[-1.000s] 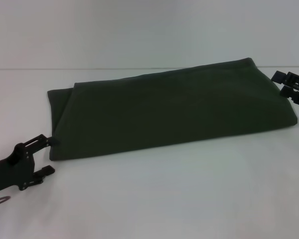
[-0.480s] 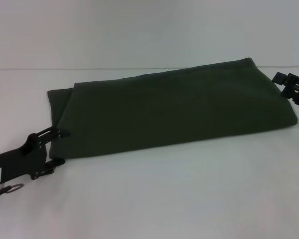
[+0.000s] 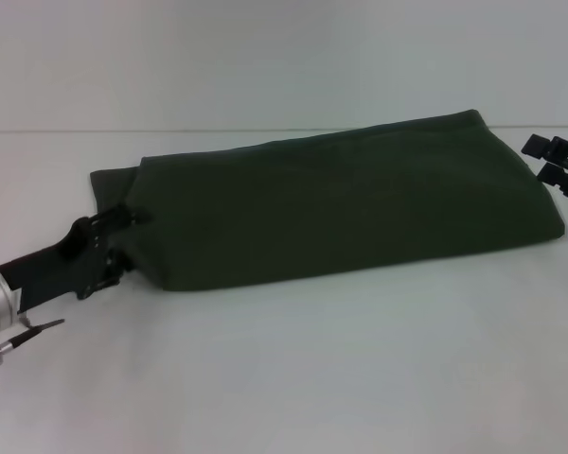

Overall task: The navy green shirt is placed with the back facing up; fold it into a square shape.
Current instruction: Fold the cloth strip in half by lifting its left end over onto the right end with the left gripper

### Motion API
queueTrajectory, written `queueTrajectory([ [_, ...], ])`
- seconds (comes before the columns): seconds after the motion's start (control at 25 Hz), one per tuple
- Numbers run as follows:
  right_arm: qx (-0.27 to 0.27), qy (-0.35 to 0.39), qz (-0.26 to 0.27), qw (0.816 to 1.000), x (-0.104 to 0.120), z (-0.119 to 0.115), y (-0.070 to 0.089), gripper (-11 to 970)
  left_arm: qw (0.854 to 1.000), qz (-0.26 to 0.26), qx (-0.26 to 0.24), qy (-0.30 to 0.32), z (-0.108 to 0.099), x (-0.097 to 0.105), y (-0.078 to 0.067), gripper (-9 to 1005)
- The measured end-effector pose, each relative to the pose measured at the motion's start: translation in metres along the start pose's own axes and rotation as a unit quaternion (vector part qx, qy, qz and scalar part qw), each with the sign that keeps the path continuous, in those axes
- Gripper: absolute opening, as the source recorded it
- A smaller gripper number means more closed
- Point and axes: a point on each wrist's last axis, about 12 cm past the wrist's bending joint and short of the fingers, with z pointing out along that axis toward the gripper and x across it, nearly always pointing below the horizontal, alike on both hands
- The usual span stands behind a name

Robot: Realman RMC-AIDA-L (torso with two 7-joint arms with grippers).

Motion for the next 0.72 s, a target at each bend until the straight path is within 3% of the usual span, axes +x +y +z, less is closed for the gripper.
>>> queueTrajectory([
  [0.08,-0.001,0.0,0.0,1.0,0.0,0.0,0.0,774,1.0,0.001,0.008,0.004,-0.003,0.002,0.001,891],
  [0.36,-0.001,-0.004,0.003,1.0,0.0,0.001,0.0,775,0.998,-0.041,-0.04,0.005,-0.01,0.006,0.017,889],
  [0.72,0.0,-0.007,0.006,1.0,0.0,-0.001,-0.001,774,0.997,-0.023,-0.069,-0.004,0.012,-0.003,0.008,887],
])
